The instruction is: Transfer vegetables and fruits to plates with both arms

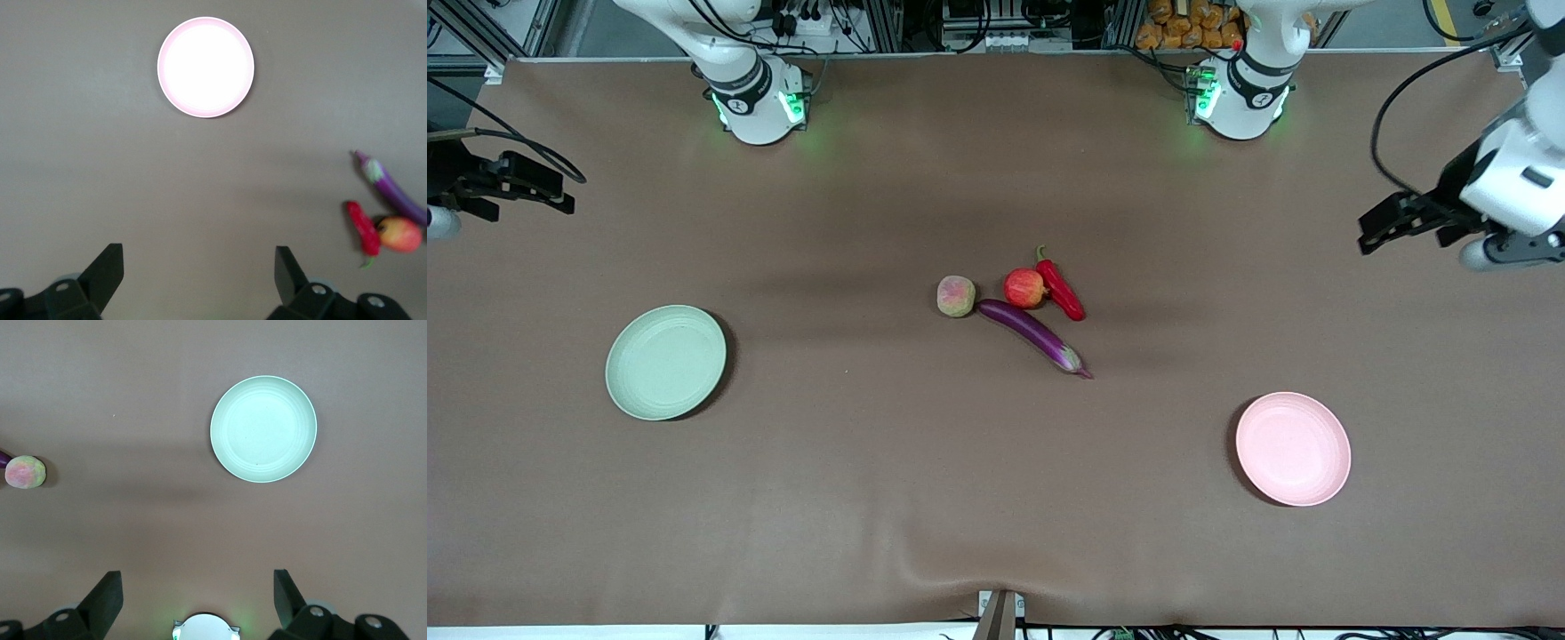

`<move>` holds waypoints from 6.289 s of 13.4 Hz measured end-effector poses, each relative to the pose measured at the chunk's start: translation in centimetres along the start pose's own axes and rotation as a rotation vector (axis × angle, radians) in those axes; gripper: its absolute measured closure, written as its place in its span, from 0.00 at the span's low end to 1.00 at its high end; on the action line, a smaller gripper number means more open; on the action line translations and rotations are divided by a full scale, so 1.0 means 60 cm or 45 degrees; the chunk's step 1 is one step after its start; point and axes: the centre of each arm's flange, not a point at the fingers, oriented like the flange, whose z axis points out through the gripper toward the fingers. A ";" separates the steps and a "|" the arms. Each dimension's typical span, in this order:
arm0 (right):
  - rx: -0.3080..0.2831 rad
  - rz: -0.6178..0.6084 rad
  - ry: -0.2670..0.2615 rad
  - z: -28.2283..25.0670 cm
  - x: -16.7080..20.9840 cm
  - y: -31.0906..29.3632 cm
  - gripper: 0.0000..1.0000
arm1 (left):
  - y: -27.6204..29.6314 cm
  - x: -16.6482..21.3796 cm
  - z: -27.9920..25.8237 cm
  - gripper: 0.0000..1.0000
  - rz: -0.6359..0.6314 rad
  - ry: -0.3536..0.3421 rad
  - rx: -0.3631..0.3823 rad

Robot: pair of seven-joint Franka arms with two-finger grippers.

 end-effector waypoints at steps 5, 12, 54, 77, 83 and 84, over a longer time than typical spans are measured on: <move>0.000 0.001 -0.001 0.001 0.000 0.001 0.00 | 0.148 0.040 0.134 0.00 -0.251 0.000 -0.030; 0.001 0.002 -0.002 0.001 0.000 0.001 0.00 | 0.465 0.003 0.433 0.00 -0.693 0.023 -0.012; 0.040 1.030 -0.143 0.705 0.085 -0.731 0.00 | -0.064 0.280 0.604 0.50 -0.121 -0.070 0.091; -0.167 0.655 -0.286 0.456 0.235 -0.096 0.27 | 0.514 -0.134 0.684 0.00 -0.834 -0.198 0.138; -0.074 0.475 -0.211 0.584 0.225 0.143 0.27 | 0.530 -0.242 0.701 0.00 -0.837 -0.166 0.139; -0.061 0.448 -0.203 0.598 0.220 0.169 0.27 | 0.525 -0.250 0.702 0.09 -0.832 -0.161 0.133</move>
